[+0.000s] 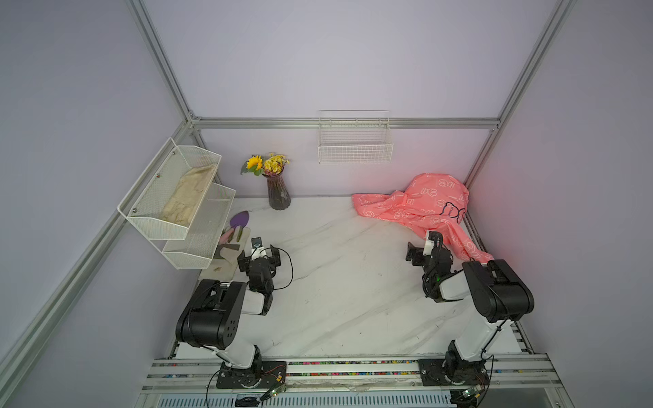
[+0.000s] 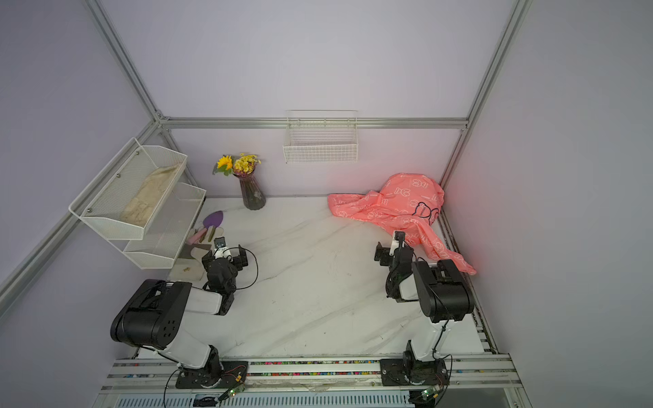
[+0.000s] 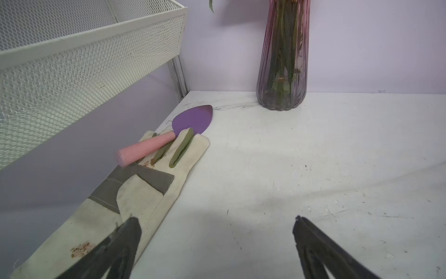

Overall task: Unzip the jacket
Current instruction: Move the jacket to the center of the board.

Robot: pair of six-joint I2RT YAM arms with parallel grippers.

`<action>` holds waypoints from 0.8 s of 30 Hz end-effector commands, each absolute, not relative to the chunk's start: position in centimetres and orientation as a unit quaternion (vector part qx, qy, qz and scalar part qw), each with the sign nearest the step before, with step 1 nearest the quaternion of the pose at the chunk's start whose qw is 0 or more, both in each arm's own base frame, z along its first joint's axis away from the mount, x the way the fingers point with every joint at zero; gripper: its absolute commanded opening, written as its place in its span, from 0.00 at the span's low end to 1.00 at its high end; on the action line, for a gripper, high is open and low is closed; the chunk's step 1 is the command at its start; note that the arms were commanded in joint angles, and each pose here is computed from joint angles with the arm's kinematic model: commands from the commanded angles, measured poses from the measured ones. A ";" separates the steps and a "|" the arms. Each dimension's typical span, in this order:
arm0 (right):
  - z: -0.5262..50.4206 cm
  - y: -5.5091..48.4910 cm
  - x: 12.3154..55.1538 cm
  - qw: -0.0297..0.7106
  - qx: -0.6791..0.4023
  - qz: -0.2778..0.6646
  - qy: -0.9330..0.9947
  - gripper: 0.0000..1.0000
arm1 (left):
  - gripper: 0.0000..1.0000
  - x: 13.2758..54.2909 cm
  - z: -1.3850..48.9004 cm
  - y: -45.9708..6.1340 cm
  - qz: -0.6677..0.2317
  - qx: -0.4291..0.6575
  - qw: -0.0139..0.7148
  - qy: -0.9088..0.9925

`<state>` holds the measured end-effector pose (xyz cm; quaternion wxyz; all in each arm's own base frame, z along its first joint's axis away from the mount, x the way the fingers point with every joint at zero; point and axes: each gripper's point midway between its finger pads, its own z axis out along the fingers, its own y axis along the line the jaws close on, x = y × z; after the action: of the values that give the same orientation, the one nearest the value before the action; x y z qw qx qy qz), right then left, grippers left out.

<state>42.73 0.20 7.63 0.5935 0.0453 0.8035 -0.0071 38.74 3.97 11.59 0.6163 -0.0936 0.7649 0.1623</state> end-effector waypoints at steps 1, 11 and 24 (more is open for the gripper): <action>8.4 0.1 43.2 0.605 0.039 -0.010 0.796 0.97 | 1.00 38.8 12.2 4.1 0.166 -0.095 0.628 0.754; 8.2 -0.3 43.1 0.601 0.051 -0.008 0.797 0.97 | 1.00 38.8 12.1 4.1 0.165 -0.096 0.627 0.755; 10.8 -1.9 42.6 0.622 0.093 -0.049 0.776 0.97 | 1.00 38.3 13.2 3.8 0.166 -0.099 0.635 0.748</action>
<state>42.67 -0.59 7.84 0.5945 0.0580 0.8018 -0.0183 38.49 4.64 10.90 0.6032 -0.0986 0.7733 0.1686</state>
